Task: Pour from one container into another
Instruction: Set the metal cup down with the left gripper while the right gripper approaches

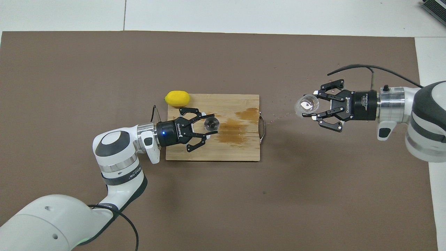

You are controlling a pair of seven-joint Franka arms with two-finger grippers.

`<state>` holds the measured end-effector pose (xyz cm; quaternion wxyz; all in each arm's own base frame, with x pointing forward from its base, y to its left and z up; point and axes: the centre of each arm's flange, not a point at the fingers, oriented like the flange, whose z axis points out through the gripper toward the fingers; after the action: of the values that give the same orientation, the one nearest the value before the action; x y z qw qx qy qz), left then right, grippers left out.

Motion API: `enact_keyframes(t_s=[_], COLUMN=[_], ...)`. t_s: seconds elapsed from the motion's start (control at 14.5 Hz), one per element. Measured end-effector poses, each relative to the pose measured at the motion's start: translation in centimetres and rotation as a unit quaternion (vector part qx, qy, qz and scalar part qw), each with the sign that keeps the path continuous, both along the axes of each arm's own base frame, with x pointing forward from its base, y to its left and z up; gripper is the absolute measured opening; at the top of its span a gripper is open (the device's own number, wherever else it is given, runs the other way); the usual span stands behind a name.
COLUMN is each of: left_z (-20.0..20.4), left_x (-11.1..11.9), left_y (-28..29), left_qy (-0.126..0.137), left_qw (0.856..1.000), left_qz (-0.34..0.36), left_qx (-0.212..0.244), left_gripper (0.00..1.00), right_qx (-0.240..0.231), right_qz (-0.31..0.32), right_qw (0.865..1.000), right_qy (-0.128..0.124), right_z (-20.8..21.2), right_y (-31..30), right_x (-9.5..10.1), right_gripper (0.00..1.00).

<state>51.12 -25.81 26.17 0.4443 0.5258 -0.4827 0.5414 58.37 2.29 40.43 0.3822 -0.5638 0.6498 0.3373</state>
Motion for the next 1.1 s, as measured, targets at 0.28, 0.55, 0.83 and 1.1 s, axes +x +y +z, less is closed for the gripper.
enact_keyframes(t_s=[0.28,0.55,0.83,1.1], left_z=[-0.4,-0.5,-0.9,-0.6], left_x=[0.0,0.1,0.2,1.0], left_y=[0.1,0.2,0.7,1.6], left_qy=[-0.005,-0.005,-0.003,-0.007], left_qw=[1.0,1.0,1.0,1.0], left_qz=[0.002,0.004,0.011,0.021], left_qx=[0.004,0.006,0.013,0.011], left_gripper=[0.51,0.56,0.98,1.0], right_qx=[0.0,-0.002,-0.006,-0.007], right_qz=[0.0,0.007,0.006,0.006], right_qw=[1.0,1.0,1.0,1.0], right_qy=[0.001,-0.001,0.004,0.01], right_z=[-0.1,-0.1,0.0,0.2], right_y=[0.1,1.1,2.2,3.2], right_x=[0.0,0.0,0.0,0.0], right_gripper=[0.51,0.51,0.51,0.51])
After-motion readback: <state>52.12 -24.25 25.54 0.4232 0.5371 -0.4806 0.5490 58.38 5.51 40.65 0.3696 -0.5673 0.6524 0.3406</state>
